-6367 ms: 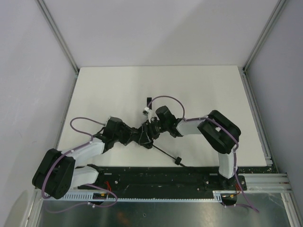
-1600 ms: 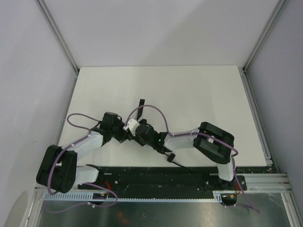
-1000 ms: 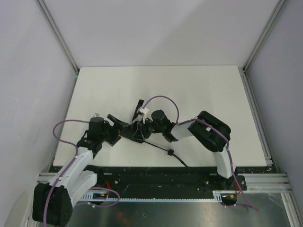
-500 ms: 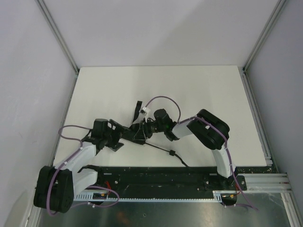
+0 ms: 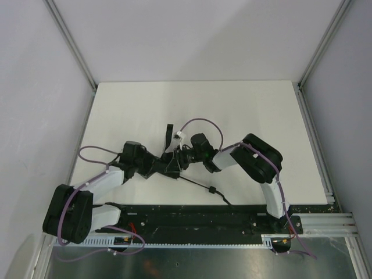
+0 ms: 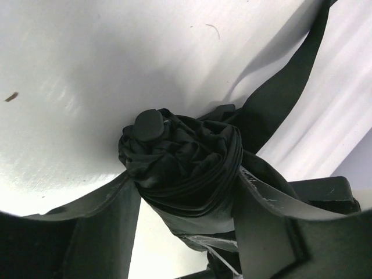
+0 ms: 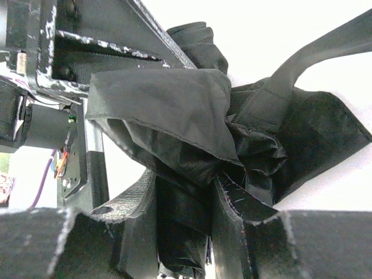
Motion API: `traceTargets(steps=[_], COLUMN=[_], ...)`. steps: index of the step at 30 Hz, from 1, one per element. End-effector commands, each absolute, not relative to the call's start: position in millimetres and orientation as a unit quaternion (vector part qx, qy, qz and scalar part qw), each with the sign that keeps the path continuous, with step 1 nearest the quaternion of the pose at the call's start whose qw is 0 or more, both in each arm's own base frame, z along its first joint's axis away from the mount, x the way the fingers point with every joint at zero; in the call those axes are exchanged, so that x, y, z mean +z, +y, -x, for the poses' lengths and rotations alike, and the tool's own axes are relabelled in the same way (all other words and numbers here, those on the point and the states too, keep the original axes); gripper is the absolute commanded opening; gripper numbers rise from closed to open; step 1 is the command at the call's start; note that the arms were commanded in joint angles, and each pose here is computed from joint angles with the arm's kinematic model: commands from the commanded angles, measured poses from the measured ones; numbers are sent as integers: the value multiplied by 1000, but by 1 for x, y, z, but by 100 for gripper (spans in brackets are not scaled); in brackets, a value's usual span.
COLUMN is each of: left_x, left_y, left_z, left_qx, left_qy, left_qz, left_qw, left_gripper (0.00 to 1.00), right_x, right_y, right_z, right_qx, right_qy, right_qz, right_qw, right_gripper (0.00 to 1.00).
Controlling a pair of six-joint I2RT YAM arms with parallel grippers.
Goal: Put away the umbrella
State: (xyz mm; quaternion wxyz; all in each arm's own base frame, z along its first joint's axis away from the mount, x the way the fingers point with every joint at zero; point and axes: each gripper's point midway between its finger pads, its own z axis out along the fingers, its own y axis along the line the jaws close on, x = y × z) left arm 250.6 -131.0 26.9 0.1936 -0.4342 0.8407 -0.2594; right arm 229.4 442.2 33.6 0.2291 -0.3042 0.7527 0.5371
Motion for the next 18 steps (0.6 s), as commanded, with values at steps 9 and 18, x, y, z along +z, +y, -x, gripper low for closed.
traceTargets(steps=[9,18], left_x=[-6,-16], left_y=[-123,-133], left_z=[-238,-219], left_qx=[-187,-195], left_qy=[887,896], left_qz=[364,366], left_qw=[215,158], left_gripper=[10,0], right_x=[-37,17], right_y=[399,390], right_z=[-171,-215], right_qx=[459,354], right_qy=[830,856], right_qz=[307,311], right_qw=[76,214], right_gripper=[0,62])
